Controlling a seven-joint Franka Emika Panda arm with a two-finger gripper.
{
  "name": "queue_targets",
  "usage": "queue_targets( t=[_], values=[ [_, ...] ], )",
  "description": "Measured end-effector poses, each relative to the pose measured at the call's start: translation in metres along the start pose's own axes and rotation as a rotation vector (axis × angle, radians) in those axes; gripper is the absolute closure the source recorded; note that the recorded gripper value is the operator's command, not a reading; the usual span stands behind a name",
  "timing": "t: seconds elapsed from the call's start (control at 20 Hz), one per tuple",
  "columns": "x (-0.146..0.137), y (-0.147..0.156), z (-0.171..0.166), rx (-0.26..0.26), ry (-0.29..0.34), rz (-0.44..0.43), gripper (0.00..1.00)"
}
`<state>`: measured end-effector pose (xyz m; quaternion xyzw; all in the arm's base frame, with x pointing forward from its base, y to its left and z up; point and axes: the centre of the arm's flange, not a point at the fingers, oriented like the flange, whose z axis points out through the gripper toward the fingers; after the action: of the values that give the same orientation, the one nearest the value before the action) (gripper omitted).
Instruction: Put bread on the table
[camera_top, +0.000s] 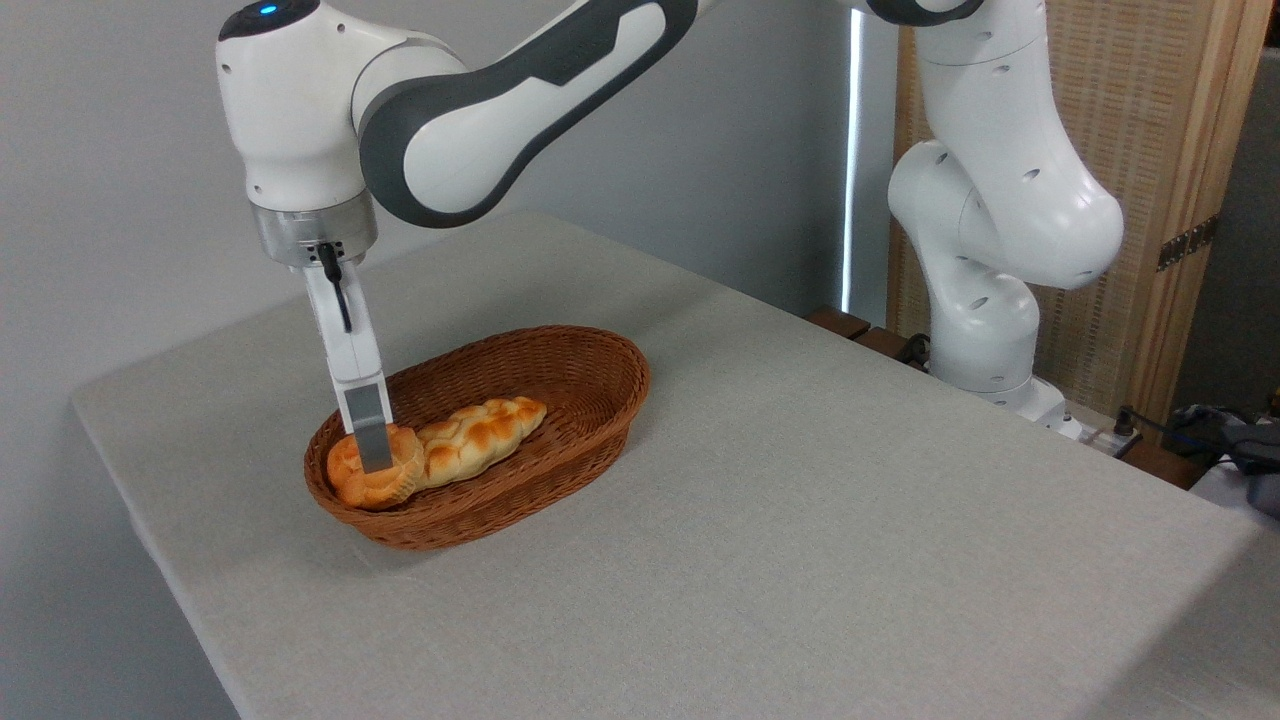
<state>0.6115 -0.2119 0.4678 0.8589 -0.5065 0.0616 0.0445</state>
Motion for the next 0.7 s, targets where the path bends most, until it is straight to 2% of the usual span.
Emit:
queue_targets(
  t=[0.2, 0.55, 0.6, 0.7],
  values=[
    [-0.005, -0.002, 0.007, 0.029, -0.05, 0.041, 0.0],
    [-0.007, 0.0, 0.014, 0.021, -0.062, 0.061, 0.0],
    [-0.007, 0.001, 0.015, 0.019, -0.063, 0.062, 0.04],
    [-0.007, 0.001, 0.016, 0.018, -0.065, 0.062, 0.31]
  ],
)
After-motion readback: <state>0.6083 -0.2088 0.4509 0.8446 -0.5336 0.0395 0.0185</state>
